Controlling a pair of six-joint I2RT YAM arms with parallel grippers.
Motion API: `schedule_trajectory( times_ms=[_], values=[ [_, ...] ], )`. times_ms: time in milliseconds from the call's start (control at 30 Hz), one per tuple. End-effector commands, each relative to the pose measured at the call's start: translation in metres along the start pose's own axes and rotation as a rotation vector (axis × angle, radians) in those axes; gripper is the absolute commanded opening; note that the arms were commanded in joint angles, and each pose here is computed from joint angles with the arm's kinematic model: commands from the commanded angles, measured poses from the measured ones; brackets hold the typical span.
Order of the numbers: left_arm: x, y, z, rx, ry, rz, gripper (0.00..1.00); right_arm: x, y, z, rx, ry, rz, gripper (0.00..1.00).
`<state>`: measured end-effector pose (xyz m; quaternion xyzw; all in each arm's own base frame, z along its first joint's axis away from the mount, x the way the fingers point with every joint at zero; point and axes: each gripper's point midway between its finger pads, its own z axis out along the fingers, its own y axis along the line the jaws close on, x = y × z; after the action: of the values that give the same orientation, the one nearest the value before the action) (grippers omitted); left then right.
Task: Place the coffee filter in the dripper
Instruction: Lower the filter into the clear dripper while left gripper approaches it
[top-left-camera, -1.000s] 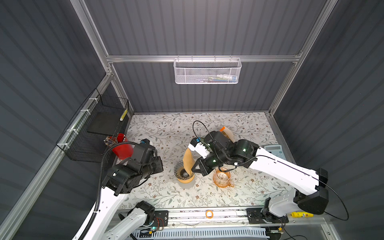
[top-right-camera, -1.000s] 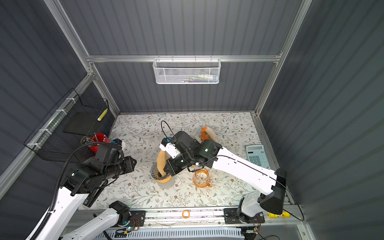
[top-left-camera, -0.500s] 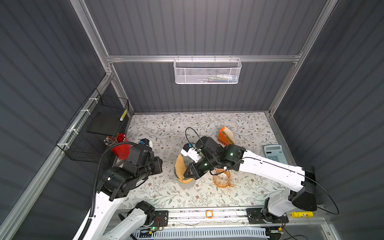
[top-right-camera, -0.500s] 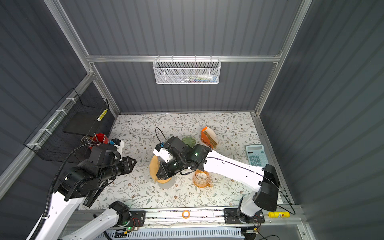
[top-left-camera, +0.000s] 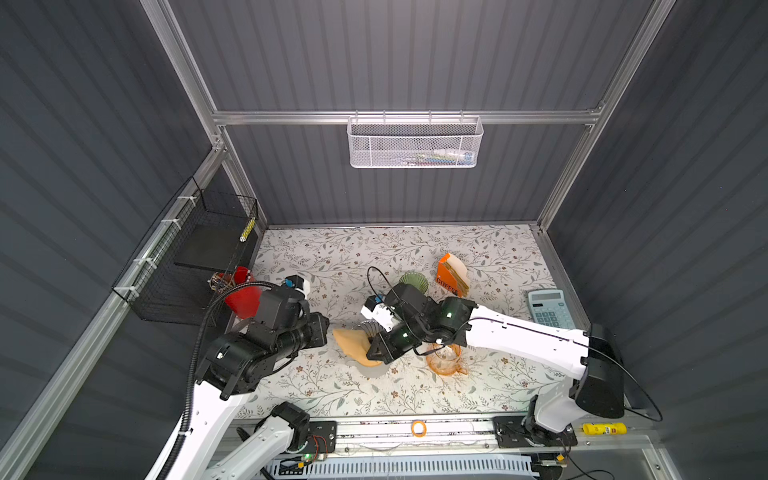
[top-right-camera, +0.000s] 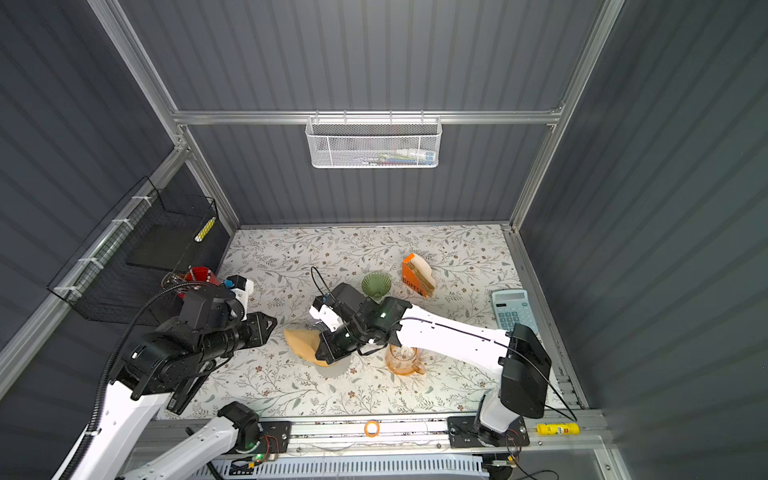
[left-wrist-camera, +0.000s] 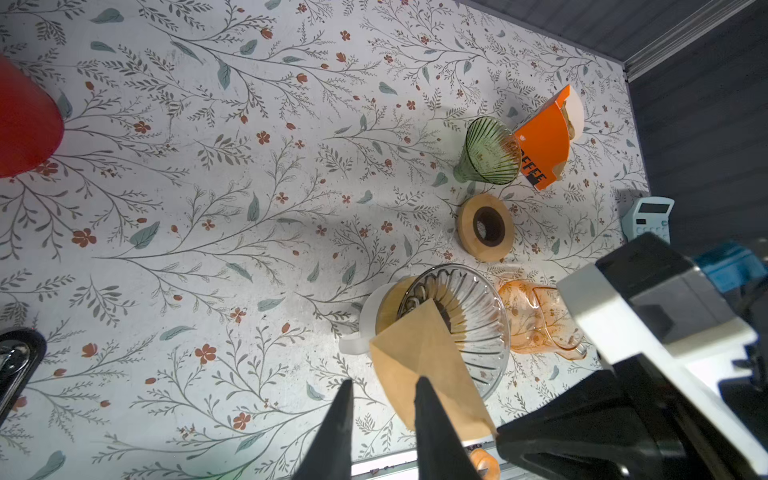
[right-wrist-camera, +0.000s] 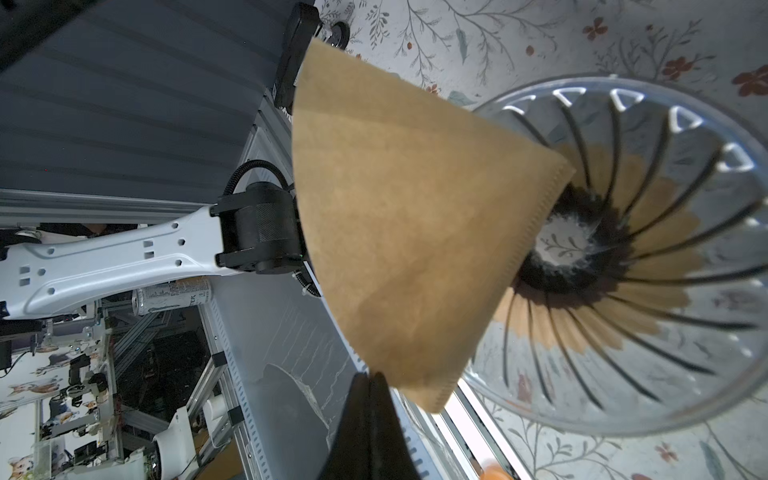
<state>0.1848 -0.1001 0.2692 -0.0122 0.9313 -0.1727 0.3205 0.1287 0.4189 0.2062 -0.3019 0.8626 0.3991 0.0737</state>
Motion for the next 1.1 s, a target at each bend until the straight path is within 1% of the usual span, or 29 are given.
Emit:
schedule_trajectory(
  times_ms=[0, 200, 367, 533, 867, 1067],
  values=[
    [0.003, -0.001, 0.006, 0.010, 0.019, 0.023, 0.27, -0.006, -0.002, 0.001, 0.007, -0.023, 0.002, 0.00],
    [0.002, -0.002, 0.005, 0.016, 0.013, 0.021, 0.27, -0.014, -0.006, -0.011, 0.031, -0.051, 0.034, 0.00],
    [0.003, -0.006, 0.006, 0.036, 0.017, 0.030, 0.28, -0.017, -0.007, -0.019, 0.023, -0.058, 0.070, 0.00],
    [0.010, -0.013, 0.012, 0.080, 0.053, 0.049, 0.28, -0.020, -0.008, -0.022, 0.004, -0.059, 0.109, 0.00],
    [0.019, -0.016, 0.021, 0.101, 0.105, 0.070, 0.28, -0.023, 0.002, -0.027, -0.074, -0.056, 0.150, 0.00],
    [0.023, -0.021, 0.028, 0.123, 0.134, 0.080, 0.28, -0.024, 0.002, -0.025, -0.101, -0.056, 0.178, 0.00]
  ],
)
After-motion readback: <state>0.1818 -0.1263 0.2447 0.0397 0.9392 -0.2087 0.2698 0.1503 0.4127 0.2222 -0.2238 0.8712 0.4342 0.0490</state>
